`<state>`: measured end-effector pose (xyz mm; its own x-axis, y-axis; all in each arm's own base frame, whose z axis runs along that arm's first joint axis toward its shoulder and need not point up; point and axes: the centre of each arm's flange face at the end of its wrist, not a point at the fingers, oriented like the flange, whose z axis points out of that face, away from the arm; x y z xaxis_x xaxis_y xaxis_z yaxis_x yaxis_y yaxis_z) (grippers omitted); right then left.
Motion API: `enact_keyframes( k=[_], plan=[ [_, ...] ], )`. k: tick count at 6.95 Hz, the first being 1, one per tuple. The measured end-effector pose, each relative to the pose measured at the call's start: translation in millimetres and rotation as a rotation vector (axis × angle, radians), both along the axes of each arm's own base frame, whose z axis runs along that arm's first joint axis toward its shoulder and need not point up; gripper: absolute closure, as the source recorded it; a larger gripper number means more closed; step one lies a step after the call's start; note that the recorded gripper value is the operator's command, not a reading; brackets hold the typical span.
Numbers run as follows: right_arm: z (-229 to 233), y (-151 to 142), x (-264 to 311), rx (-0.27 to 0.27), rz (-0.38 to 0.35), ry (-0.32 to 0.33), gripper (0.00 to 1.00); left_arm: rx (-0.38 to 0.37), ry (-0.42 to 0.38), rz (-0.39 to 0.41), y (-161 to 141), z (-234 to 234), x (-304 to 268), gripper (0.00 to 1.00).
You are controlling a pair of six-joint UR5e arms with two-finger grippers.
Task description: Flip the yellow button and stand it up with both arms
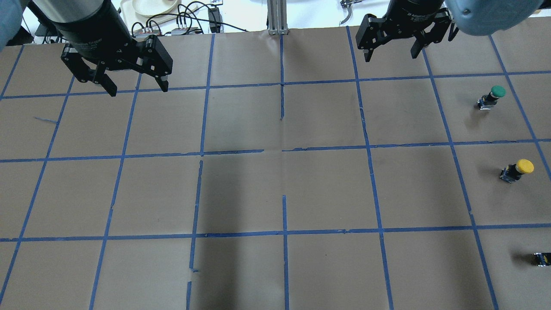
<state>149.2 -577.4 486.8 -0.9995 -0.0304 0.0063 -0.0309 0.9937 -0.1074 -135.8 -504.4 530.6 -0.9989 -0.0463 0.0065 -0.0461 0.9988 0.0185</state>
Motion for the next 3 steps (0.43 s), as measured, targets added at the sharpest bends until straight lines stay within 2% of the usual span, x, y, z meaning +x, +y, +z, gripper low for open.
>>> enact_keyframes(
  k=[3],
  plan=[
    [6.1,3.3,0.2,-0.012,-0.002,-0.004,0.0,0.005,-0.009,-0.002,0.0,-1.9,0.0,0.0]
  ],
)
